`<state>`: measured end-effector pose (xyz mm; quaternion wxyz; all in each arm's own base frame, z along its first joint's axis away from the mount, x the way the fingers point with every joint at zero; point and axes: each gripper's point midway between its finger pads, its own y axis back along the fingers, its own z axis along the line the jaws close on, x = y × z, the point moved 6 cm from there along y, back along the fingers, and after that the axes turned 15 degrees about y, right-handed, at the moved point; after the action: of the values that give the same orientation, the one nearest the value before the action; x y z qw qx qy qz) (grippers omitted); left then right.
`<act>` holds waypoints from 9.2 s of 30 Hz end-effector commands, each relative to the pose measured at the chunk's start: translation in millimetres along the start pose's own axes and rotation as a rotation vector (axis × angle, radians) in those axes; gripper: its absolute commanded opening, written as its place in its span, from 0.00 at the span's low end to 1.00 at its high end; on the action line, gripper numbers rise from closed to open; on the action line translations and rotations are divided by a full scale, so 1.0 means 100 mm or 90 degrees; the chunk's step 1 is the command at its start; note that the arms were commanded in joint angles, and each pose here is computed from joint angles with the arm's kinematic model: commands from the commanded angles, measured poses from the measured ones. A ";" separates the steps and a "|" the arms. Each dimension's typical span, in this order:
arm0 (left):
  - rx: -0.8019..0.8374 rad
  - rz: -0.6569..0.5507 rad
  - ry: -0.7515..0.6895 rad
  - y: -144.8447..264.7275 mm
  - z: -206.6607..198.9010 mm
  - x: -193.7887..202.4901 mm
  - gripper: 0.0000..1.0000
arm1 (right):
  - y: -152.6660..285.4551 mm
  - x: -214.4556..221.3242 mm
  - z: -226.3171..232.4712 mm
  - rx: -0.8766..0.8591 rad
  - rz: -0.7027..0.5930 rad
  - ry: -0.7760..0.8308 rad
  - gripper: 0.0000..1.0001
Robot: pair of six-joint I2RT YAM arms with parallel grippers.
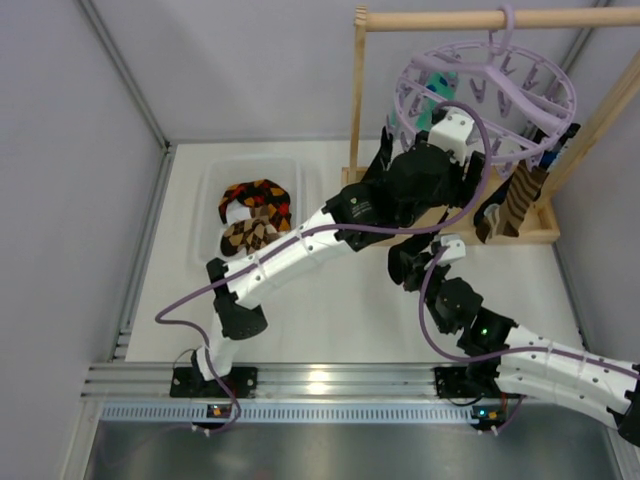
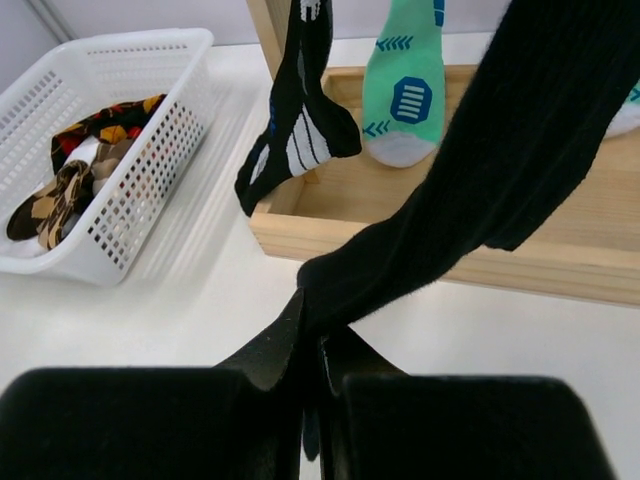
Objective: Remove the socks clipped to the hanger
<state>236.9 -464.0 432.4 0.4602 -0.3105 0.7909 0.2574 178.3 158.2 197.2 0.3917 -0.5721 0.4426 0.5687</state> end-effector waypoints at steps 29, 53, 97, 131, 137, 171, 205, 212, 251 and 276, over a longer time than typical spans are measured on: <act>-0.007 -0.074 -0.021 -0.40 0.04 0.02 0.52 | 0.01 -0.19 0.16 -0.054 -0.017 -0.031 0.00; -0.023 -0.087 -0.007 -0.33 0.12 -0.08 0.00 | 0.32 -0.11 -0.09 -0.051 -0.014 -0.071 0.00; -0.332 -0.100 -0.034 1.46 1.54 -0.01 0.98 | 0.08 -0.38 0.08 -0.048 0.043 0.041 0.00; -0.503 -0.139 0.065 3.16 2.78 0.39 0.98 | -2.47 -1.89 1.96 -0.388 -0.037 0.196 0.92; -0.444 -0.117 0.118 3.01 2.62 0.40 0.98 | -1.85 -2.21 1.31 -0.362 -0.039 0.136 0.94; -0.217 -0.148 -0.045 -0.57 2.08 0.83 0.63 | 0.59 -1.90 -0.32 -0.213 -0.042 0.061 0.99; -0.257 -0.161 -0.090 -0.27 1.06 1.45 0.00 | -0.32 -2.64 -0.54 0.113 0.149 0.132 0.81; -0.237 -0.147 -0.098 -0.29 1.03 1.50 0.00 | -0.40 -2.51 -0.55 0.144 0.167 0.144 0.72; -0.210 -0.155 -0.093 -0.15 0.83 1.40 0.00 | -0.94 -2.09 -0.60 0.288 0.187 0.184 0.51; -0.203 -0.146 -0.093 -0.14 0.80 1.48 0.00 | -0.96 -2.14 -0.70 0.381 0.124 0.176 0.35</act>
<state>241.4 -452.9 228.4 0.4991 -0.4195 0.6475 0.3944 299.4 143.6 381.7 0.3563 -0.4681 0.7109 0.3854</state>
